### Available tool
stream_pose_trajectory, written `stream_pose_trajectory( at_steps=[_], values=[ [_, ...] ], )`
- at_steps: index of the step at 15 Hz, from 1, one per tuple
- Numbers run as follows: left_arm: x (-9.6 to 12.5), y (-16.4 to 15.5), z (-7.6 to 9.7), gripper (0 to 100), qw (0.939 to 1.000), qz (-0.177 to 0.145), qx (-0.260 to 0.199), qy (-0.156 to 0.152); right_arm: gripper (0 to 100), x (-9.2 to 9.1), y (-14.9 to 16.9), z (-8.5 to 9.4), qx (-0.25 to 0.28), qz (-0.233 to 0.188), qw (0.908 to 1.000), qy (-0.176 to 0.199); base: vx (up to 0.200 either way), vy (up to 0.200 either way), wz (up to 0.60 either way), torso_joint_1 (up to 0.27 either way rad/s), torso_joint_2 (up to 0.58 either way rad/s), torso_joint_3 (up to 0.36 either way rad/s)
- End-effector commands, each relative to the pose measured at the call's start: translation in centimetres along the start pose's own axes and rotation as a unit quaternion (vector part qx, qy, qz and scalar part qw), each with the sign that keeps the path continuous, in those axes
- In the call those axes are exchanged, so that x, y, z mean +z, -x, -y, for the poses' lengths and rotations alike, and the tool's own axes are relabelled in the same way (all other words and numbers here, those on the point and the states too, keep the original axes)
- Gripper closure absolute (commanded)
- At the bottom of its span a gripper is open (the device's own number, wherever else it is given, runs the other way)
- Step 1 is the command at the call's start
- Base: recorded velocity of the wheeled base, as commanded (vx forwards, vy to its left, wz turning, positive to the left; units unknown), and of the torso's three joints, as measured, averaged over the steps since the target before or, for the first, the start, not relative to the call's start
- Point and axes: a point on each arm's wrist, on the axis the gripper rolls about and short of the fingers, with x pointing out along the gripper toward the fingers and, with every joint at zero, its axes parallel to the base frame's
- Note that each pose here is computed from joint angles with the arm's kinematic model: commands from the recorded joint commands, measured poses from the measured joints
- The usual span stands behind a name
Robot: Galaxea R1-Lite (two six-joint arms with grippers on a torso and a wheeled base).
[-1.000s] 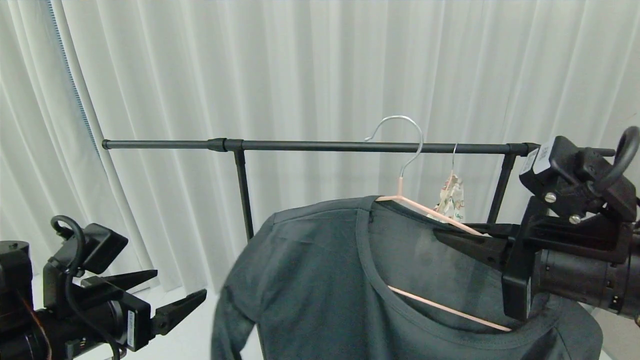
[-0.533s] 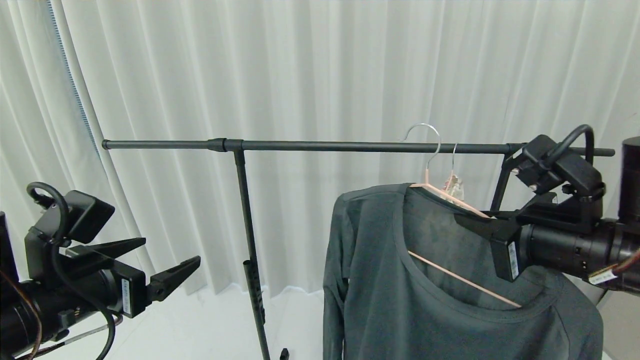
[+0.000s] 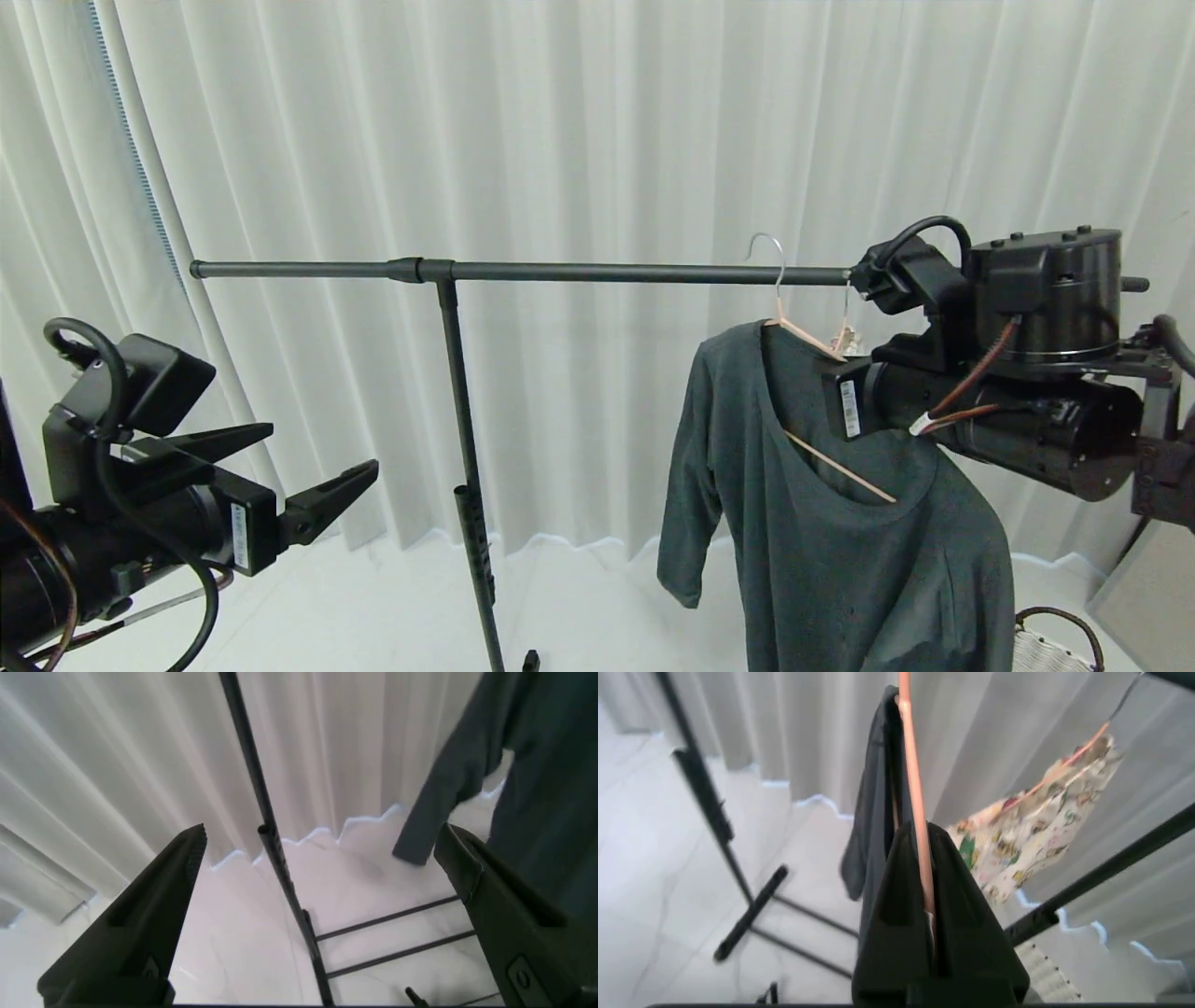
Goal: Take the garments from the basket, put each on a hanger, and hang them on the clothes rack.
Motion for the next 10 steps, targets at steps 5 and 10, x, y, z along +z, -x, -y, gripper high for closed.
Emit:
stream_pose_trajectory(
  at_steps=[5,10],
  values=[
    [0.17,-0.06,0.73,0,0.9997,0.004,-0.021,-0.007,100,-0.70,-1.80,-0.22,-0.006,-0.015,0.9999,0.002,0.000,0.000,0.00,0.000,0.00,0.000],
    [0.14,-0.08,0.90,0,0.9996,0.004,-0.027,-0.007,100,-0.43,-2.37,-0.39,-0.006,0.010,0.9999,-0.002,0.040,0.000,0.00,0.000,0.00,0.000]
  ],
)
